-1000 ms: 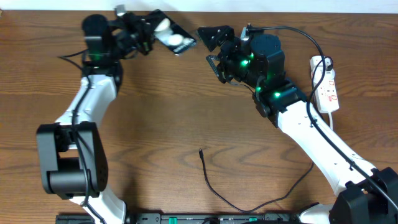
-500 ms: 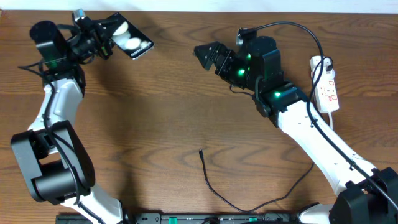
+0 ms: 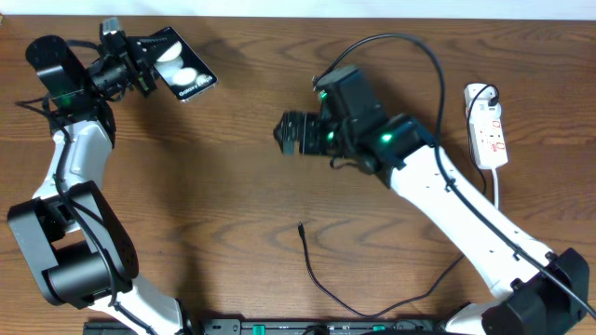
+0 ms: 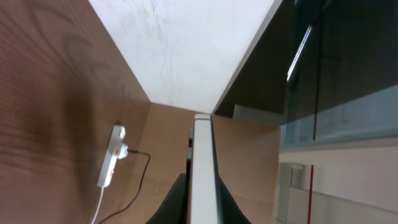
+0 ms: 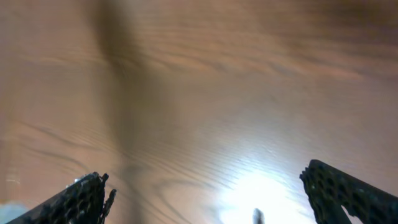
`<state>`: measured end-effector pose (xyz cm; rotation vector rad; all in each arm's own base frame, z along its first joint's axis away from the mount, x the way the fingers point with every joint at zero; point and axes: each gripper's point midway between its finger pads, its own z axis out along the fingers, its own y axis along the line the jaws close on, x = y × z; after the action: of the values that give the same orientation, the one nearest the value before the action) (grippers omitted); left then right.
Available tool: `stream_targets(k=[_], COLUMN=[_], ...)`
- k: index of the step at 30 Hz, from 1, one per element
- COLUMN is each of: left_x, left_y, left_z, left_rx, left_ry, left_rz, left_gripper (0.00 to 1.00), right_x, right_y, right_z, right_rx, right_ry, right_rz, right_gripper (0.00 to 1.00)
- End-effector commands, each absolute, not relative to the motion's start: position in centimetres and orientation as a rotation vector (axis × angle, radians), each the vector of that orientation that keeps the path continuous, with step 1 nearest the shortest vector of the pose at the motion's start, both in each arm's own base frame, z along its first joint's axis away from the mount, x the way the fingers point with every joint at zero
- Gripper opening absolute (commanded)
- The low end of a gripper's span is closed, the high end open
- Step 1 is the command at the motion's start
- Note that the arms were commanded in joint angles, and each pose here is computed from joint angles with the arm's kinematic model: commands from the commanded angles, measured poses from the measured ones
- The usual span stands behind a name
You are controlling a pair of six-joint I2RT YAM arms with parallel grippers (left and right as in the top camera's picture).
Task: Plug charger to phone and switch on socket
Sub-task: 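Release the phone with the right gripper and move it down-center, then lower the right gripper over the black cable plug on the table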
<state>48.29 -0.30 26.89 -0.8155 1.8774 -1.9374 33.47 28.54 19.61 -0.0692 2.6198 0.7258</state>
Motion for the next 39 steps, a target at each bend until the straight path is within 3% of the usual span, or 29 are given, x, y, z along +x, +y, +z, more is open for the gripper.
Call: stream_targets(k=[1,13,18,27,39], left_x=[47.2,46.8,46.9,46.9,46.7], left_y=[-0.6,2.4,2.7,2.9,5.9], left_z=[28.9,28.9,28.9,28.9,28.9], left_rx=[-0.676,-0.697,-0.699,-0.629,-0.686], left_ry=[1.898,1.865,1.86,1.854,1.809], left_rz=[-1.936,-1.898,-1.891,-1.839,-1.793], left_gripper=[0.07,0.07,0.08,0.08,0.07], right_x=[33.2,29.2,26.6,22.6,22.4], right_y=[26.8,29.7,31.0,31.3,30.7], right_z=[18.0,16.6,12.6,8.8,7.3], right_rx=[-0.171,-0.254,-0.282,-0.408,-0.349], right_ry=[2.63,2.734,2.907,3.063,3.055], right_rz=[0.434,0.501,0.492,0.347,0.183], right_gripper=[0.99,0.99,0.99,0.87,0.82])
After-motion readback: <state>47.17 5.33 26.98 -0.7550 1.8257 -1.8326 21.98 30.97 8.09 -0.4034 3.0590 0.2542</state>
